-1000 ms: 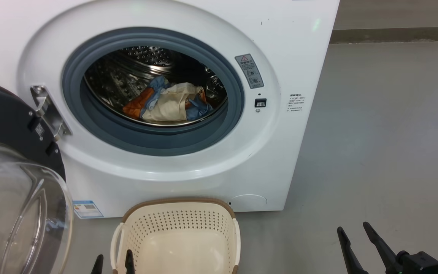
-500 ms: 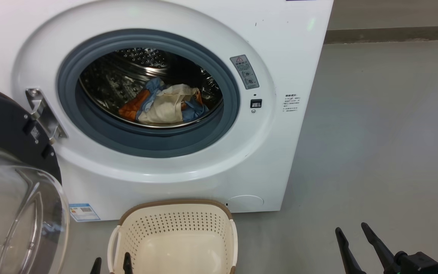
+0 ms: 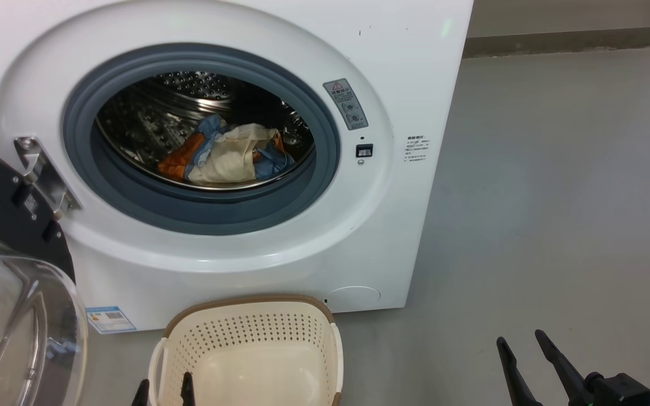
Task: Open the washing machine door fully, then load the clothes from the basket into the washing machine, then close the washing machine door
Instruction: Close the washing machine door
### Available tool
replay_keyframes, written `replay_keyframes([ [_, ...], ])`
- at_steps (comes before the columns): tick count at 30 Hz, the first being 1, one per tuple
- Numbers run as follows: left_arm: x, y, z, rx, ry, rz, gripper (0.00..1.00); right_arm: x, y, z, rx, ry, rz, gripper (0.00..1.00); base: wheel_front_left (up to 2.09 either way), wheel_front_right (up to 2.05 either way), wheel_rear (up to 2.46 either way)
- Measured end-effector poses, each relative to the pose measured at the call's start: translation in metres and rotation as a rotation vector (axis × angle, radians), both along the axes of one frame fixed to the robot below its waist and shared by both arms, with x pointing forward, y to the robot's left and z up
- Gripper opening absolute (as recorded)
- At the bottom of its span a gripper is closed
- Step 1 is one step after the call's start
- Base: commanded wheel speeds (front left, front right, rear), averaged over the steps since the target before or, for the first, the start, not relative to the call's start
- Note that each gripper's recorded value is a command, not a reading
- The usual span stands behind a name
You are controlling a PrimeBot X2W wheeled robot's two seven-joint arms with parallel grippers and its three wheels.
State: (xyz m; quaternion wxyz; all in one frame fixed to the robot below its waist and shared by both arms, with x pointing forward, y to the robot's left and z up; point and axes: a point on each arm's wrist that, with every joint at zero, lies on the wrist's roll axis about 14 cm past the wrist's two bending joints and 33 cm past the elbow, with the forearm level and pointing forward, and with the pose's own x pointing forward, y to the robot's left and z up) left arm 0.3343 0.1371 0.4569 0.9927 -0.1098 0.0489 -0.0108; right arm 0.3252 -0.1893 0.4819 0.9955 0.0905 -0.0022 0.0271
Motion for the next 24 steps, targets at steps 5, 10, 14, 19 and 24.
replay_keyframes([
  [5,0.001,0.001,-0.003,0.001,0.008,-0.003,1.0,-0.001,-0.002,0.0,0.0,0.001,-0.007,1.0,0.0,0.0,0.0],
  [10,0.003,0.002,-0.004,0.011,0.011,-0.004,1.0,-0.002,-0.003,0.0,0.001,0.001,-0.01,1.0,-0.09,0.09,0.0],
  [14,0.008,0.004,-0.001,0.018,0.0,0.0,1.0,-0.002,-0.003,-0.001,0.001,0.003,-0.012,1.0,-0.62,0.62,0.0],
  [19,0.007,0.004,-0.004,0.019,0.008,0.001,1.0,-0.001,-0.003,-0.001,0.001,0.005,-0.012,1.0,-1.18,1.18,0.0],
  [24,0.01,0.004,-0.002,0.019,0.001,0.001,1.0,-0.001,-0.002,-0.001,0.002,0.005,-0.01,1.0,-1.78,1.78,0.0],
])
